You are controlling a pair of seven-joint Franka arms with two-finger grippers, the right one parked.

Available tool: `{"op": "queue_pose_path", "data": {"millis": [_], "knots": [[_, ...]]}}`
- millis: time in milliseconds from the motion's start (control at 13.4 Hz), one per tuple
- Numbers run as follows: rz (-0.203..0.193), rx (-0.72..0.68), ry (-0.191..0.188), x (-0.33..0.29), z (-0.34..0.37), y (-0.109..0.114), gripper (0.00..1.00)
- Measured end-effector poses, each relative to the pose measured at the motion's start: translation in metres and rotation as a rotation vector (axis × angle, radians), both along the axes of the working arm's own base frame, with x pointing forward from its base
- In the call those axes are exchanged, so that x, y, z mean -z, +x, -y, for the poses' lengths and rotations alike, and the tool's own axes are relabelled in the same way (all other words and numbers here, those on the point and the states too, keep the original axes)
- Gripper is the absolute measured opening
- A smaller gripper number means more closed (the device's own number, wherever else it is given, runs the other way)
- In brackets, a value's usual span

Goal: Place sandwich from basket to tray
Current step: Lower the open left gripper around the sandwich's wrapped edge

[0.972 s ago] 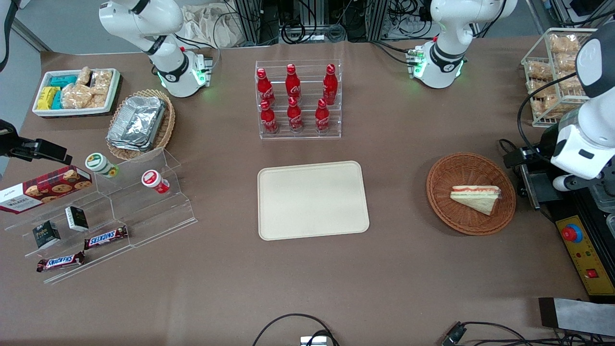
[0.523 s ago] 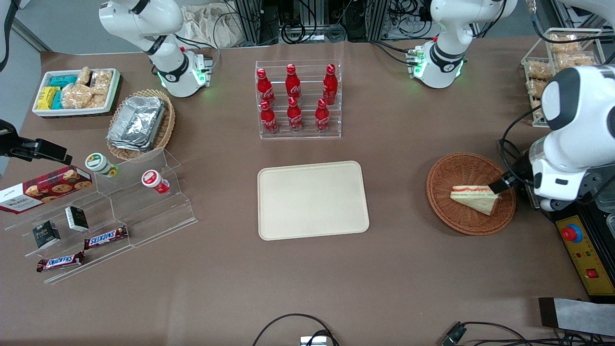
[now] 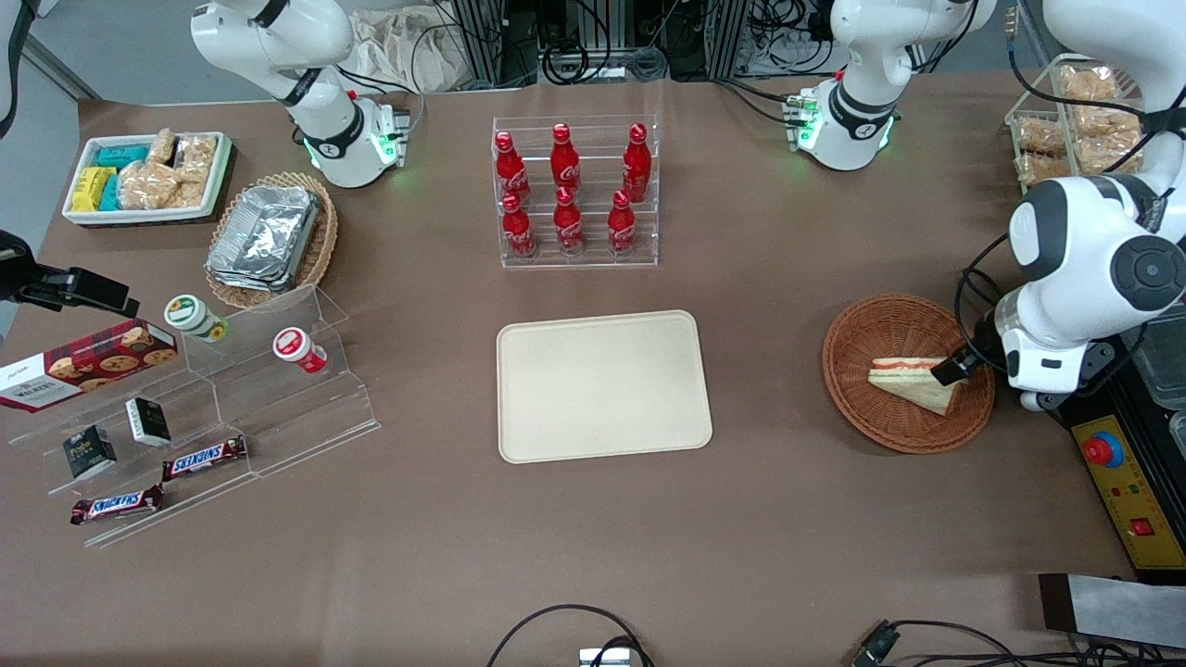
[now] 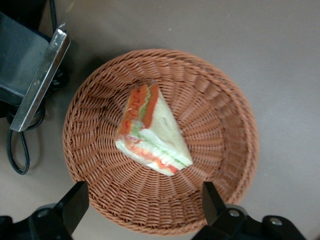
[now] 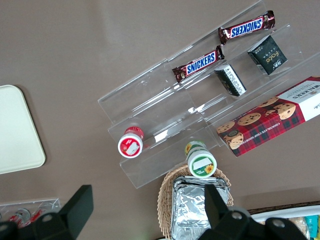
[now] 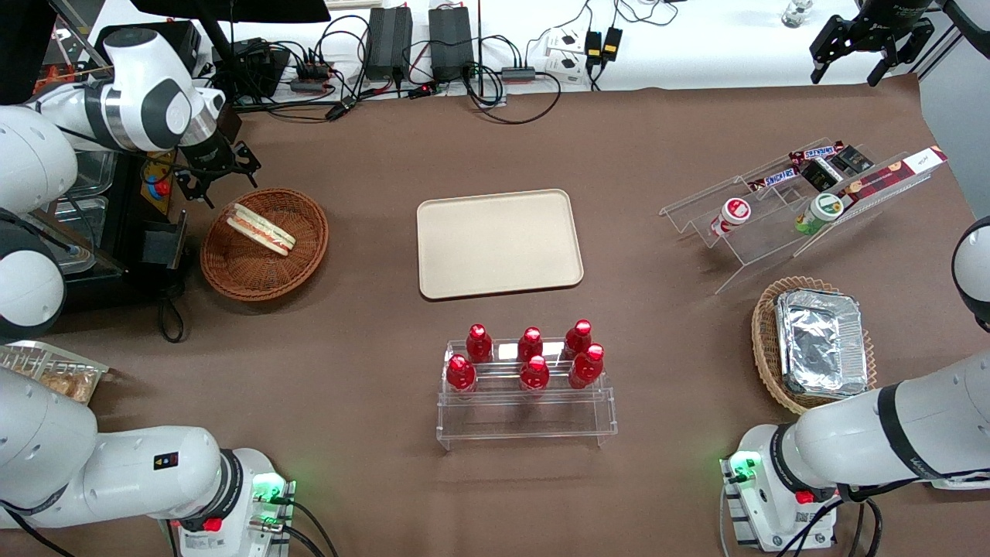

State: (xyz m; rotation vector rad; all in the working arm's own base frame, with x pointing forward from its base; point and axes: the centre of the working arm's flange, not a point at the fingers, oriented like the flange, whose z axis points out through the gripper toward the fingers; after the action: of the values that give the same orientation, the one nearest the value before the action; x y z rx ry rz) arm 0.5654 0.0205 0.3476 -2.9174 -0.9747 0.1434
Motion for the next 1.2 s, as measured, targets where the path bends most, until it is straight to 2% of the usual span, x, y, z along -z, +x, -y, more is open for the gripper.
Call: {"op": "queue_pose_path", "data": {"millis": [449, 897, 1121, 1196], "knots": [[0.017, -0.031, -0.01, 0.045, -0.029, -0.005, 1.0], [0.024, -0.031, -0.019, 0.088, -0.029, -0.011, 1.0], [0.013, -0.032, -0.023, 0.105, -0.029, -0.015, 1.0], [0.008, -0.033, -0.025, 0.109, -0.029, -0.015, 0.96]]}}
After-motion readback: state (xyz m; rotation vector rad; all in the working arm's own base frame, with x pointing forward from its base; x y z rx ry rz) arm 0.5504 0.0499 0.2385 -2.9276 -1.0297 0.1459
